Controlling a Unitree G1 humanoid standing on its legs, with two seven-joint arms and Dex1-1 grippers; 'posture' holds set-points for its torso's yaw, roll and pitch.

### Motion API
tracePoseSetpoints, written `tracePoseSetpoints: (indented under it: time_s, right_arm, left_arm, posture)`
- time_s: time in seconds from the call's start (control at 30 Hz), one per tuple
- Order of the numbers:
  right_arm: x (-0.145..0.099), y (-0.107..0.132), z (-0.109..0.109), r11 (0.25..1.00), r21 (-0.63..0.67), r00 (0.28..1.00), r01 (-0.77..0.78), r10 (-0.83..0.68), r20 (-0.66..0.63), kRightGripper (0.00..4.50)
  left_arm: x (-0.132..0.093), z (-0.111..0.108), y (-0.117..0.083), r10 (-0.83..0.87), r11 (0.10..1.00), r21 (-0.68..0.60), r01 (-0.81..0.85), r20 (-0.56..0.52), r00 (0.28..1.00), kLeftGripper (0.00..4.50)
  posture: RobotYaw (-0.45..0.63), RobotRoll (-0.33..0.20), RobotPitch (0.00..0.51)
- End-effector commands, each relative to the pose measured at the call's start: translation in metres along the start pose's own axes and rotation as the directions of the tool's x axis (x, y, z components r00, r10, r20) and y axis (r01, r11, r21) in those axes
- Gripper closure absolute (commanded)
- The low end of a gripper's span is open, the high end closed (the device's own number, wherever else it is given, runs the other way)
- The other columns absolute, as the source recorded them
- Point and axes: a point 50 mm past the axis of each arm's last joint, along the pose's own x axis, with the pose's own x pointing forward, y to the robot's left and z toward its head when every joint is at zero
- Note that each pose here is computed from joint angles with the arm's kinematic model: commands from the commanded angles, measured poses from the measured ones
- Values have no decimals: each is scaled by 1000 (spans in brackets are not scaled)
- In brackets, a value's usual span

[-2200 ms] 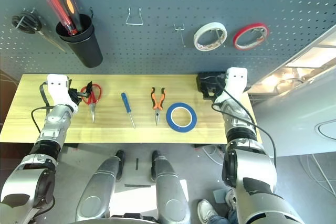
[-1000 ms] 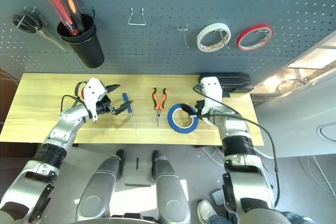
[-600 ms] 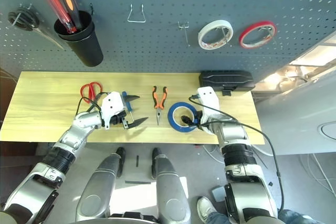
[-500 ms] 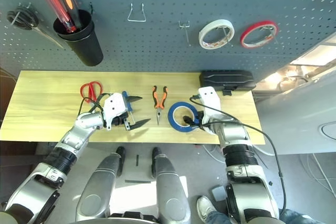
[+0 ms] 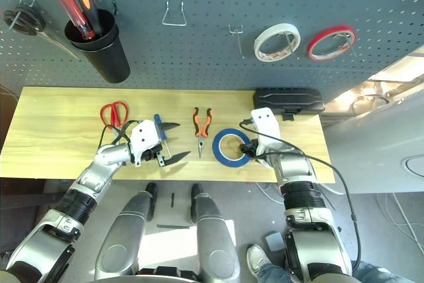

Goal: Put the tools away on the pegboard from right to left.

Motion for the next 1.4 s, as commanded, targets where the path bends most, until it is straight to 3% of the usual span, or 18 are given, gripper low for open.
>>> tracePoseSetpoints:
  time_s: [0.03, 0.27, 0.37, 0.53, 0.77, 0.97, 1.4]
  right_arm:
    - [6, 5, -13, 1000, 21, 999, -19, 20, -38, 3785]
    - [-16, 4, 27, 990, -142, 970, 0, 35, 242, 3785]
    - [-37, 9, 44, 959, -282, 907, 20, 101, 409, 3785]
    - [-60, 12, 54, 908, -409, 807, 89, 175, 563, 3786]
    - [-75, 4, 66, 876, -434, 697, 211, 176, 695, 3786]
    - [-101, 8, 85, 801, -490, 561, 345, 242, 791, 3786]
    - [-137, 21, 103, 743, -477, 392, 470, 309, 867, 3786]
  left_arm:
    - [0, -2, -6, -5, 1000, -7, 5, 8, 1000, 0]
    - [-9, 12, 6, 89, 996, 11, -90, 89, 992, 0]
    - [-15, 22, 13, 147, 988, 28, -152, 140, 979, 0]
    - [-20, 33, 21, 215, 974, 29, -225, 204, 955, 0]
    - [-17, 41, 28, 243, 965, 39, -260, 243, 939, 0]
    - [-15, 49, 34, 258, 959, 41, -280, 278, 925, 0]
    - [-13, 56, 39, 244, 960, 54, -274, 310, 919, 0]
  posture:
    - [44, 0, 429]
    - [54, 0, 390]
    - [54, 0, 379]
    - [48, 0, 365]
    - [43, 0, 359]
    - [33, 0, 358]
    - [16, 0, 355]
